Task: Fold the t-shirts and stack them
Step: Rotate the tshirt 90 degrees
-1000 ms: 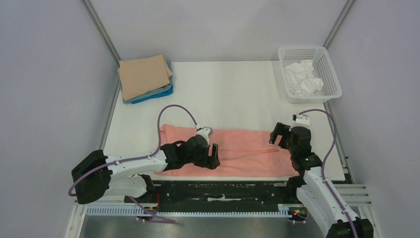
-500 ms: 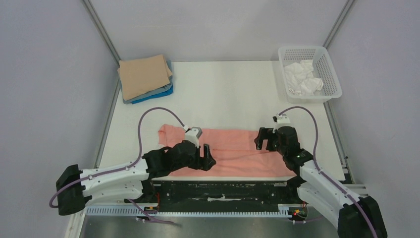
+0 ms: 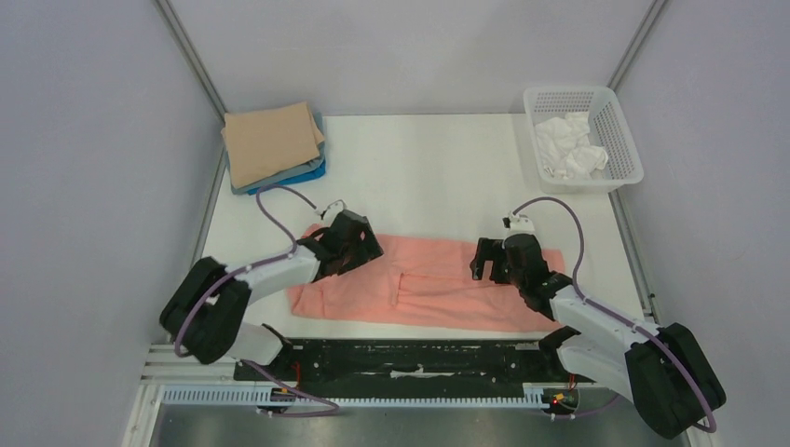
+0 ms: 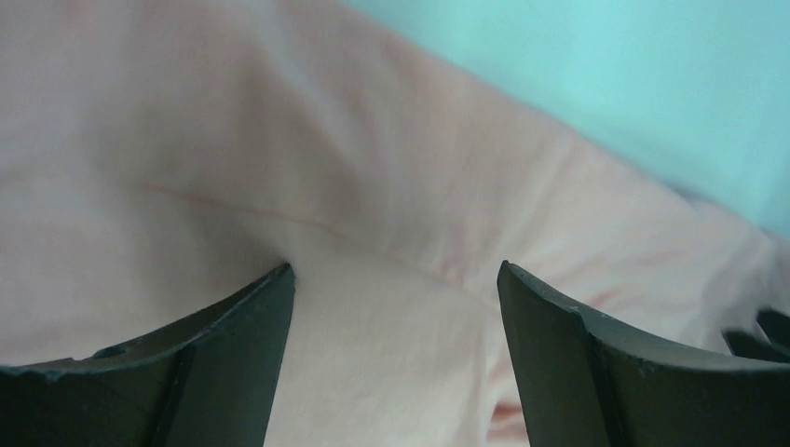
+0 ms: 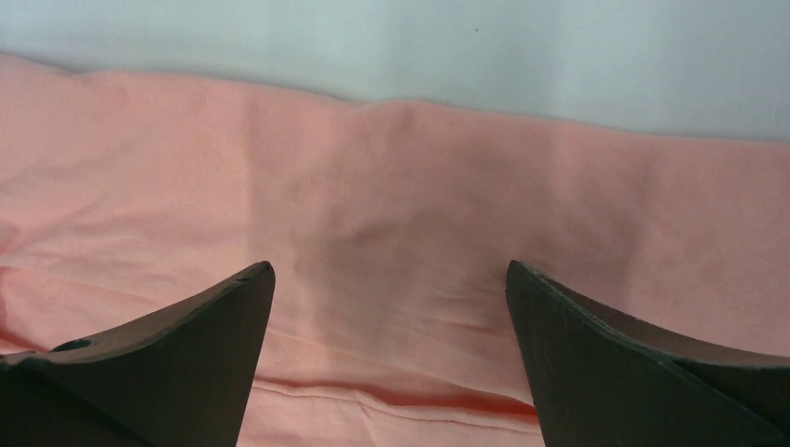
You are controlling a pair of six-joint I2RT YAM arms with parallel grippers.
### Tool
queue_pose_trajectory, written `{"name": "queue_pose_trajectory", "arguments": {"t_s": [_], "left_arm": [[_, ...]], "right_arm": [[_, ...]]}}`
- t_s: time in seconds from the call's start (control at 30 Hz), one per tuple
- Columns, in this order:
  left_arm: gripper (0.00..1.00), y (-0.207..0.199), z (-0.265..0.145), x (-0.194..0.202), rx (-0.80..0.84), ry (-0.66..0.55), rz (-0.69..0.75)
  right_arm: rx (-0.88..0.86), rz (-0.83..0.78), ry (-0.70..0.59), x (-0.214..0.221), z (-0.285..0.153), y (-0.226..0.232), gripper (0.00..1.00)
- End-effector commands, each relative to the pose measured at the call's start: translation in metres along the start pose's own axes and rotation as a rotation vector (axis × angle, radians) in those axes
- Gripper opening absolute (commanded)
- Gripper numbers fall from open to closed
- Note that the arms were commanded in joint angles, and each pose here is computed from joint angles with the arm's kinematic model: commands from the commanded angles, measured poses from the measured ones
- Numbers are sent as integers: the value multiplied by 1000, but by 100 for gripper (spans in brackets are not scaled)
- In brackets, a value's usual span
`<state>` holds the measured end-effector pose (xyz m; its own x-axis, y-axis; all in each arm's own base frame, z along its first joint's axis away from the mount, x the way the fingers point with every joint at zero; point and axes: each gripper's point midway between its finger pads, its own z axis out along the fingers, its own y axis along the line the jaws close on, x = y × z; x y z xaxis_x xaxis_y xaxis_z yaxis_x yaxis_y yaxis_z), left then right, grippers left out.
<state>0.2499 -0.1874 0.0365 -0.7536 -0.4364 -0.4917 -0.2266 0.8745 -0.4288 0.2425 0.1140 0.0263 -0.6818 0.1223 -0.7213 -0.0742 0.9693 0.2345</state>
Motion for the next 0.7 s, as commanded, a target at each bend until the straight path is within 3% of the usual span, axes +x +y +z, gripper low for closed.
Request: {"name": "queue_pose_trajectory", "arguments": {"t_s": [0.0,0.13,0.23,0.43,0.53,0.67], "left_arm": [[86,-11,56,-18,-86,82,-12],[86,-59,118,-37,-61,178,3],[86,-123,169,-68,28,229,-12],[86,-242,254,-117,298,212,-211],[86,-273,277,-124,473,218,-356],[86,-272,296,-126,515,181,-468]], "right_arm": [[65,22,66,16,-1,-11,98],[-11,50,117,29,-4,1,98],[-120,72,165,37,-3,22,98],[-407,81,229,32,-5,94,98],[-506,37,283,41,-9,127,98],[-490,10,303,48,-8,134,98]]}}
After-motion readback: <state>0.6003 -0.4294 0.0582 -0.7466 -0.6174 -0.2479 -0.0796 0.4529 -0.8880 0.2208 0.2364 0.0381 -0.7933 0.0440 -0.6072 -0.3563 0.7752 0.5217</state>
